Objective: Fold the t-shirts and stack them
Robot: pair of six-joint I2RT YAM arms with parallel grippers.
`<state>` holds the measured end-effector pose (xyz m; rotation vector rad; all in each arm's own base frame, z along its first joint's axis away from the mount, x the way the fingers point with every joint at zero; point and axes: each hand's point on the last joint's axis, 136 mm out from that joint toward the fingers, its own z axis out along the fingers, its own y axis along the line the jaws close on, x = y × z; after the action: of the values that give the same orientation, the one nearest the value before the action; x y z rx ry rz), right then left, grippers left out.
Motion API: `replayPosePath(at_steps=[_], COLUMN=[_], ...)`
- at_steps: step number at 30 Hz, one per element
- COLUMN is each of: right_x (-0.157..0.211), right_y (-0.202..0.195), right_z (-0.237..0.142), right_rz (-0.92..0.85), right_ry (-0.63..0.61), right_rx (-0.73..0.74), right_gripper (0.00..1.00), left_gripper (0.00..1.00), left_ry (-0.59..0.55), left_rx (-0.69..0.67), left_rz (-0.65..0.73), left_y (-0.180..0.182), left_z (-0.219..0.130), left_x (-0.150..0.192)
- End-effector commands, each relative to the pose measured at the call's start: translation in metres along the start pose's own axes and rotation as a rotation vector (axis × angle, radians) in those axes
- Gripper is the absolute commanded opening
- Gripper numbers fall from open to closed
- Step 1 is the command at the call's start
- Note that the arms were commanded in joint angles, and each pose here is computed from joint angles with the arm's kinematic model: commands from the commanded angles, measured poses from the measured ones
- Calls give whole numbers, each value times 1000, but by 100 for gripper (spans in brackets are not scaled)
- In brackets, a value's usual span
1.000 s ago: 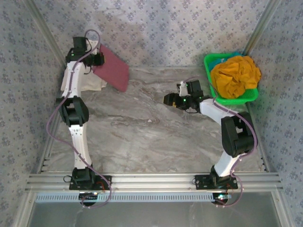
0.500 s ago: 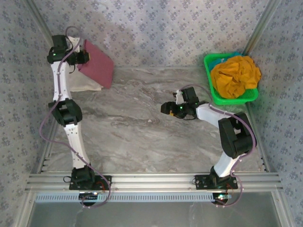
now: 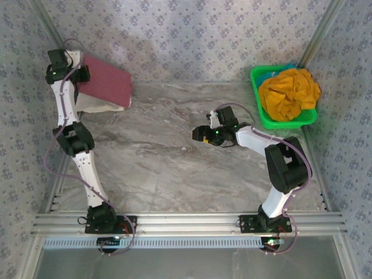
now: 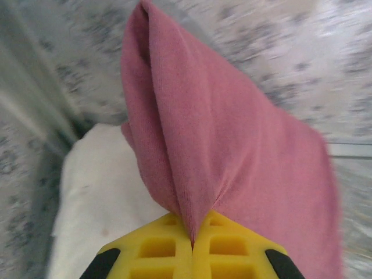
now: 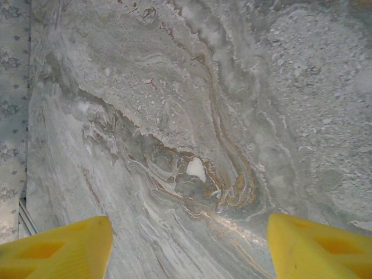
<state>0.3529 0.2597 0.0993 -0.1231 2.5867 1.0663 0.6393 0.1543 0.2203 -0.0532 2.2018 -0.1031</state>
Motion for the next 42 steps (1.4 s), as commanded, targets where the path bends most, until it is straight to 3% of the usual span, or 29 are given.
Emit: replayPosePath(at_steps=[1,3,7,11,18,24,27,30,34,37,39,42], right_x=[-5,-5,-8,-16,-57,-83,-82,-72,-54,-42,-35,-28], right_y=[4,7,11,12,10,-16,-36,-64,-113,-139,-155,-178], right_z=[-2,-3,-5,-9,-45,-105,-139,-169,-205,-216,-218,-211], right_rz=[3,-4,-26,-57,-220,-376,-400,-374,-268,-313,-312,-293], right_ry=[0,-1,-14,-38,-207,-421,-527,-613,-712,-765,-772,-756], right_rx=[10,7,4,19,166,469,595,681,807,913,949,928], right_gripper=[73,73,73,73,75,93,100,100,100,100,100,100], left_gripper=[37,99,100,100,100,99,100,100,100,100,100,100], left_ry=[-42,-26,-6,-19,-166,-341,-376,-367,-353,-273,-279,-252], left_rx=[-216,-296,-387,-338,-169,-56,-90,-209,-204,-227,-229,-196], left_rz=[58,96,95,6,-14,-127,-98,-105,-37,16,20,42], left_y=[51,66,79,61,-36,-113,-139,-137,-140,-137,-136,-140], left_z=[9,12,-1,-21,-40,-125,-156,-173,-170,-163,-157,-141], left_x=[-5,0,-1,-11,-4,57,109,163,217,235,242,251])
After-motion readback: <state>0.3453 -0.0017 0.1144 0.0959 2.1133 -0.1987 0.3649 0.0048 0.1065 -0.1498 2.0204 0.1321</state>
